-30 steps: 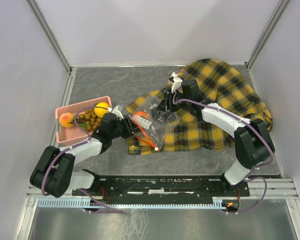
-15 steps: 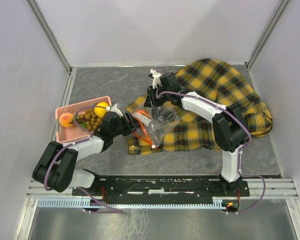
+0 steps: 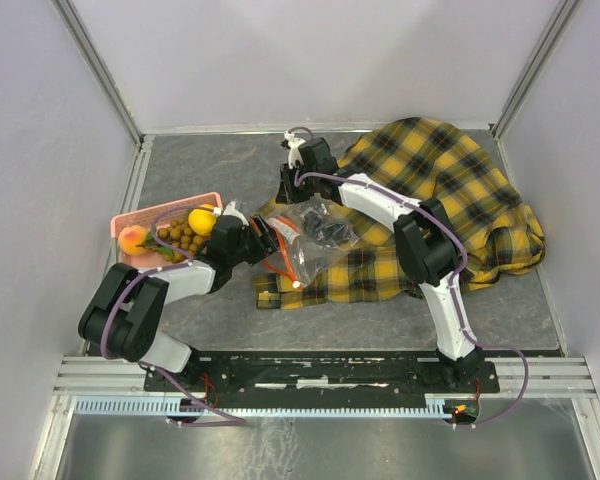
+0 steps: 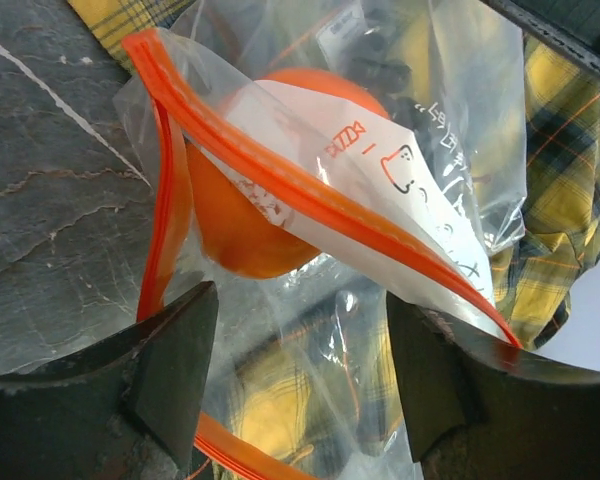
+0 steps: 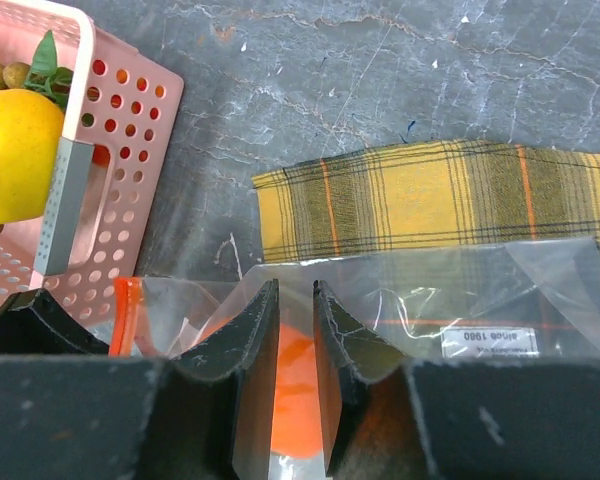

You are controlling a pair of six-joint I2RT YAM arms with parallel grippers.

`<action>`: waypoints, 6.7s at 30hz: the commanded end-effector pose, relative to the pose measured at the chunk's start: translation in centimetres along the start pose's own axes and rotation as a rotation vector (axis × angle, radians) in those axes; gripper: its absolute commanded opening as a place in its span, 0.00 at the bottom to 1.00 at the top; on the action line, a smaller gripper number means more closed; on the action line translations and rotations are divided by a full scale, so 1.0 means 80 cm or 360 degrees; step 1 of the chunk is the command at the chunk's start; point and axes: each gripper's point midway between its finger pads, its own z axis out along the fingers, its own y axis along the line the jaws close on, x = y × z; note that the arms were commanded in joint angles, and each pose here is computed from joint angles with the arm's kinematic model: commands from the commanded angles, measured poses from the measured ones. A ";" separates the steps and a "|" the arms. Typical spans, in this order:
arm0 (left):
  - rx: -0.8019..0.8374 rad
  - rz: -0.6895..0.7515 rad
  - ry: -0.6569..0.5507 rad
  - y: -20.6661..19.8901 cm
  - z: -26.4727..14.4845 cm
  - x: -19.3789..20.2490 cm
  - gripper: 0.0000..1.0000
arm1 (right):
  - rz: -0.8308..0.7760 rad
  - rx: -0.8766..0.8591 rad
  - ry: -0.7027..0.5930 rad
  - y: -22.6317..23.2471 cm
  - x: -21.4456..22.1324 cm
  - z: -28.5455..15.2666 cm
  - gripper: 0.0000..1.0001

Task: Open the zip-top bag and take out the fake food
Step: Pick up the fake fruit from the zipper food storage bag.

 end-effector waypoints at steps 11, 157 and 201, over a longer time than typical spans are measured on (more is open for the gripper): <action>-0.0015 0.0065 -0.0167 -0.017 0.012 -0.041 0.87 | -0.0034 -0.0172 0.0146 0.015 0.056 0.003 0.23; -0.0054 0.0885 0.0226 -0.072 -0.084 0.050 0.38 | 0.0054 -0.0565 -0.0357 0.081 0.079 -0.241 0.39; -0.0463 0.0814 -0.0361 -0.017 -0.210 -0.131 0.31 | 0.0035 -0.0574 -0.0323 0.080 0.101 -0.247 0.40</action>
